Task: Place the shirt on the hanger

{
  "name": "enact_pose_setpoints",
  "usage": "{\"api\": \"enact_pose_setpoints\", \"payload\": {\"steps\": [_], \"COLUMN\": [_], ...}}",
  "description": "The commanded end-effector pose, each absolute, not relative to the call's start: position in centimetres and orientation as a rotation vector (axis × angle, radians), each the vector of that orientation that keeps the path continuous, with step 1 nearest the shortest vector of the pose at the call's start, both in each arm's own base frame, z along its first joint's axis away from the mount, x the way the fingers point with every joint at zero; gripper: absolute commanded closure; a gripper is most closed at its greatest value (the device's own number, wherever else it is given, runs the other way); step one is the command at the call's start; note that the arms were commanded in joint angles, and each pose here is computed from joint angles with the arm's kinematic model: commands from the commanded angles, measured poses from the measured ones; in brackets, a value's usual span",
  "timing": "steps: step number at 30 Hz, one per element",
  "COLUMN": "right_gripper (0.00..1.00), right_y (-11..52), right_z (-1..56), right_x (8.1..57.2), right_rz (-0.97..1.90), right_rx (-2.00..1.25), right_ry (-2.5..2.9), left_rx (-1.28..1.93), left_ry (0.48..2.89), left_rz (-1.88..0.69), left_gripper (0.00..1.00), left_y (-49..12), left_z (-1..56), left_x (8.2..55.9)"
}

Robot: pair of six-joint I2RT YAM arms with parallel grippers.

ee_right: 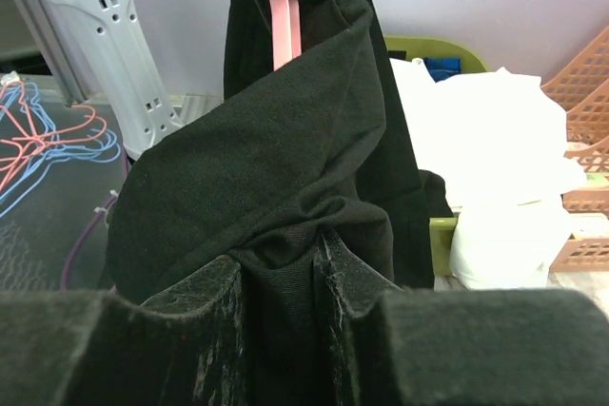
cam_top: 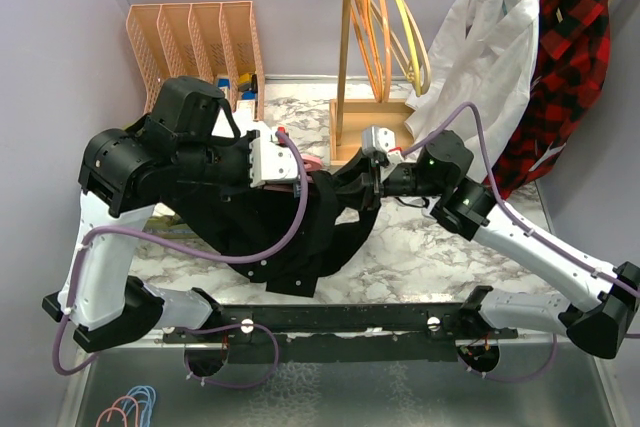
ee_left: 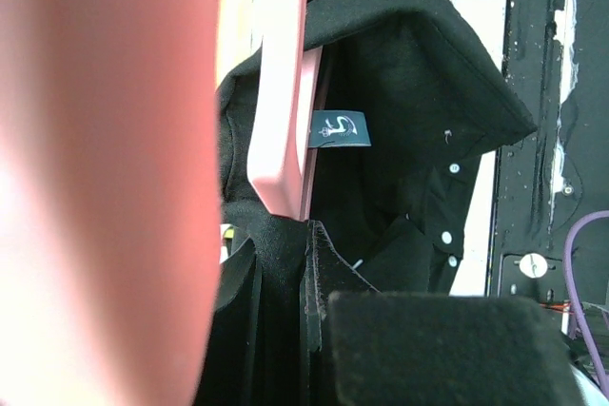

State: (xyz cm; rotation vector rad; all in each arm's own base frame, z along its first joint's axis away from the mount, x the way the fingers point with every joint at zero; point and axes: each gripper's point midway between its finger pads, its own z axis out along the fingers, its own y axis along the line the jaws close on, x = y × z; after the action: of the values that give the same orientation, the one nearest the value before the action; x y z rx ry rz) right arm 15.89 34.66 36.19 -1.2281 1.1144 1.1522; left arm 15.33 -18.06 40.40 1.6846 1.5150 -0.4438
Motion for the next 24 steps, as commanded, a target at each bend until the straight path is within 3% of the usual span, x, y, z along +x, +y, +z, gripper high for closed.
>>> {"api": "enact_pose_setpoints", "payload": {"steps": [1,4,7,15,17,20,24], "right_gripper": [0.76,0.78,0.98,0.99,0.99,0.99,0.99], "right_y": [35.9,36.4,36.9,36.2,34.9,31.8,27.7], "right_z": [35.7,35.3,35.1,34.4,32.7,31.3,29.1], "right_x": [14.9,14.8,14.8,17.7,18.5,18.5,18.2], "right_rz": [1.231,1.242,1.249,1.116,1.056,1.003,0.926], "right_rx": [-1.266,-1.270,-1.273,-1.085,-1.008,-0.866,-0.705], "right_ry": [1.113,1.120,1.122,1.272,1.381,1.470,1.599], "left_rx": [1.607,1.607,1.607,1.578,1.542,1.506,1.465], "left_ry": [1.287,1.289,1.289,1.349,1.415,1.496,1.560], "left_rz": [-0.497,-0.496,-0.497,-0.440,-0.361,-0.268,-0.155], "left_gripper": [1.00,1.00,1.00,1.00,0.90,0.39,0.31], "left_y": [-20.6,-20.6,-20.7,-20.5,-19.8,-18.7,-17.3], "left_z": [44.9,44.9,44.9,44.2,43.4,42.1,41.2], "left_x": [15.6,15.7,15.7,17.2,18.7,20.1,21.5]}}
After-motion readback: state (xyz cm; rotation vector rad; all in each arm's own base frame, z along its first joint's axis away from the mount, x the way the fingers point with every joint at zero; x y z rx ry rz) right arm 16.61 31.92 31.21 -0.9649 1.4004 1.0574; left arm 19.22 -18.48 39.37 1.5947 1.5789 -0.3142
